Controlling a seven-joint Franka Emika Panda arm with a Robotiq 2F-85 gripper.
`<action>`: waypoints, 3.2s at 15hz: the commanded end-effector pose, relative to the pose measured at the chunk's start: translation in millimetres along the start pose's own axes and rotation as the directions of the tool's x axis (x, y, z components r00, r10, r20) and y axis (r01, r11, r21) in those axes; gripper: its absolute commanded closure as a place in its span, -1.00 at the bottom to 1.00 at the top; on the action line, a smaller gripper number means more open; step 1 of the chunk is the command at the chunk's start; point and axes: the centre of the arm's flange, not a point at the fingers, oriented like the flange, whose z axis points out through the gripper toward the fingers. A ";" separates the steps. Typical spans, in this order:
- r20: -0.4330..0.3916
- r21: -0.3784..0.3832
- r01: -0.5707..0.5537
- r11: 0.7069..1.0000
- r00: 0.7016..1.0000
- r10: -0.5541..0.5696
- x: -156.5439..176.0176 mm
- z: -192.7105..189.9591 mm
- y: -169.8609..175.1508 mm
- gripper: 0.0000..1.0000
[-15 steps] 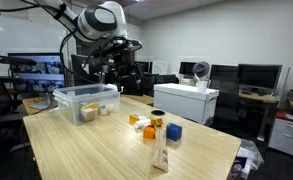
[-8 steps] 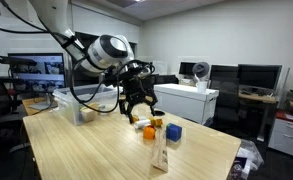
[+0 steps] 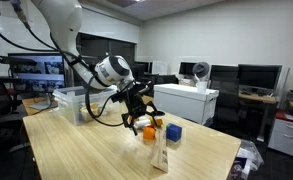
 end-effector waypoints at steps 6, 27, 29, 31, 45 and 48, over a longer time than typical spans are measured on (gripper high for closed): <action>-0.069 -0.026 -0.048 0.998 0.997 0.046 55.6 14.3 5.2 -0.92; -0.424 0.444 -0.447 0.777 0.659 0.621 50.2 -279.7 83.0 0.36; -0.477 0.486 -0.406 0.774 0.619 0.624 49.0 -325.8 64.0 0.36; -0.433 0.499 -0.414 0.761 0.642 0.633 50.8 -321.6 56.4 -0.65; 0.080 0.308 -0.536 0.786 0.838 0.539 7.6 -26.7 11.3 -1.00; 0.082 0.304 -0.511 0.804 0.855 0.512 24.8 -16.3 5.0 -1.00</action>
